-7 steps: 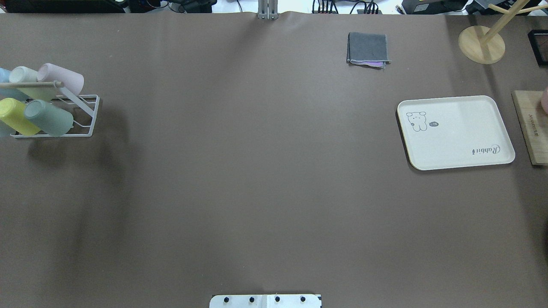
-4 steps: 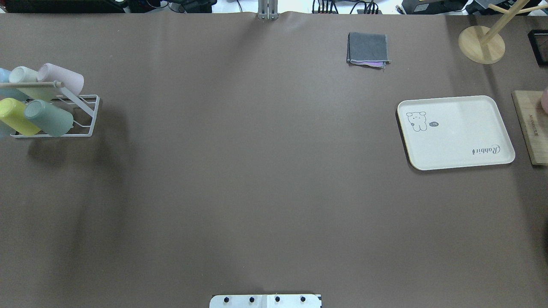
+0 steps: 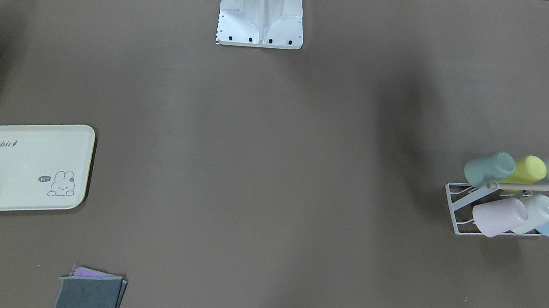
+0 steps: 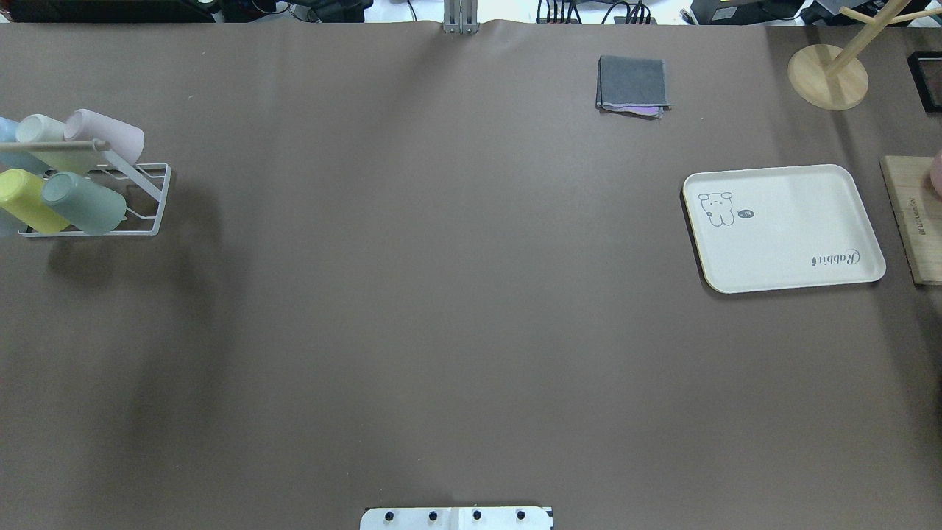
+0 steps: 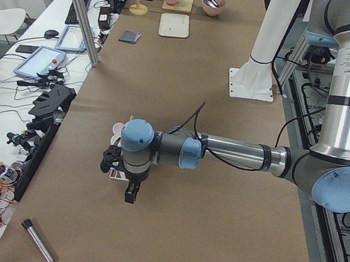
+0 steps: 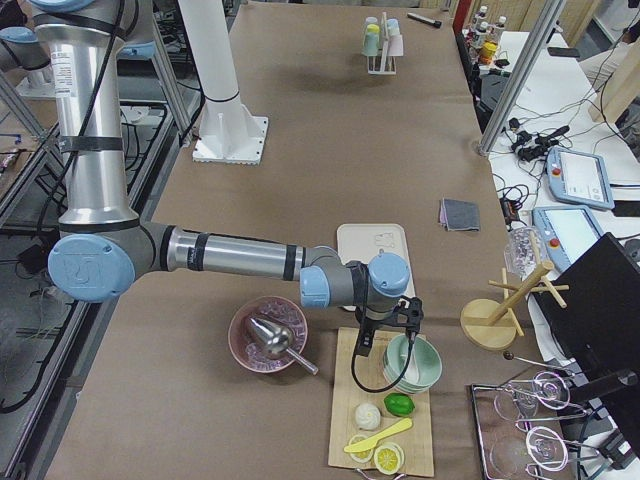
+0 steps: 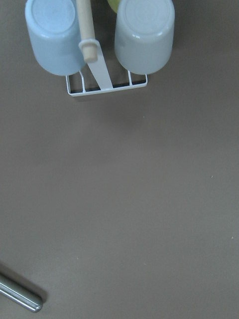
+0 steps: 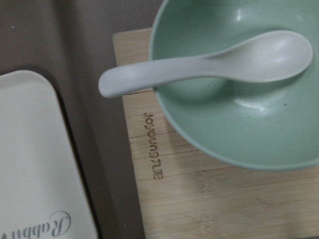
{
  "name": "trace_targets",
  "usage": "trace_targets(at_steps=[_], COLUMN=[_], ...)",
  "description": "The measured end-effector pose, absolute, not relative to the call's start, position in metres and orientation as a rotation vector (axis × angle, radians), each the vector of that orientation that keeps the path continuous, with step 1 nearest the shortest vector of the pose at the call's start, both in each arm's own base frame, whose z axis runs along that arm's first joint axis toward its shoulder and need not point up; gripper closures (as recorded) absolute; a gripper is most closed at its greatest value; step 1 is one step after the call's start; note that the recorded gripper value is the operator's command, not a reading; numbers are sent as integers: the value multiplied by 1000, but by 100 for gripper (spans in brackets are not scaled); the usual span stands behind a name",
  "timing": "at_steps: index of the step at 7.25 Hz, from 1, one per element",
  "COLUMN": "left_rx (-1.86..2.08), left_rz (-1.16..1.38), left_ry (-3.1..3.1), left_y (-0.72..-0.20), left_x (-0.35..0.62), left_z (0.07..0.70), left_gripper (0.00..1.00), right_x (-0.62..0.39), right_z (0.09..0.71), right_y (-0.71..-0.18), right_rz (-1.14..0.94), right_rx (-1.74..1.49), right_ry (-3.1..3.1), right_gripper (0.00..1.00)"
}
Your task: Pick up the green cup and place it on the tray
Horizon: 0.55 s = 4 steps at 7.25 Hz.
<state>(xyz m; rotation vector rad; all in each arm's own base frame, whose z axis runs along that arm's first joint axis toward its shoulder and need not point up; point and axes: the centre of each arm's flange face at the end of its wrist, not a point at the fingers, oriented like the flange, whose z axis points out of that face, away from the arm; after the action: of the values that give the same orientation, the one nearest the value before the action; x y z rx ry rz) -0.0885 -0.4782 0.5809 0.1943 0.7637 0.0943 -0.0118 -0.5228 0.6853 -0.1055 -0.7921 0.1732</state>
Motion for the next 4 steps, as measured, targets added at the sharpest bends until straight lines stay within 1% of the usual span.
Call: trace_targets(at_steps=[3,4], left_rx=[245,243], left_rz=[55,73], left_ry=[775,784], left_y=[-451,-449], left_x=[-80,-60], left_z=[484,452], left_gripper=[2,2], right_x=[-63,-81], right_z=[665,663], right_y=[-539,-541], right_rz=[156,127], right_rx=[-125,-127], right_ry=[-800,-797], right_gripper=[1,1])
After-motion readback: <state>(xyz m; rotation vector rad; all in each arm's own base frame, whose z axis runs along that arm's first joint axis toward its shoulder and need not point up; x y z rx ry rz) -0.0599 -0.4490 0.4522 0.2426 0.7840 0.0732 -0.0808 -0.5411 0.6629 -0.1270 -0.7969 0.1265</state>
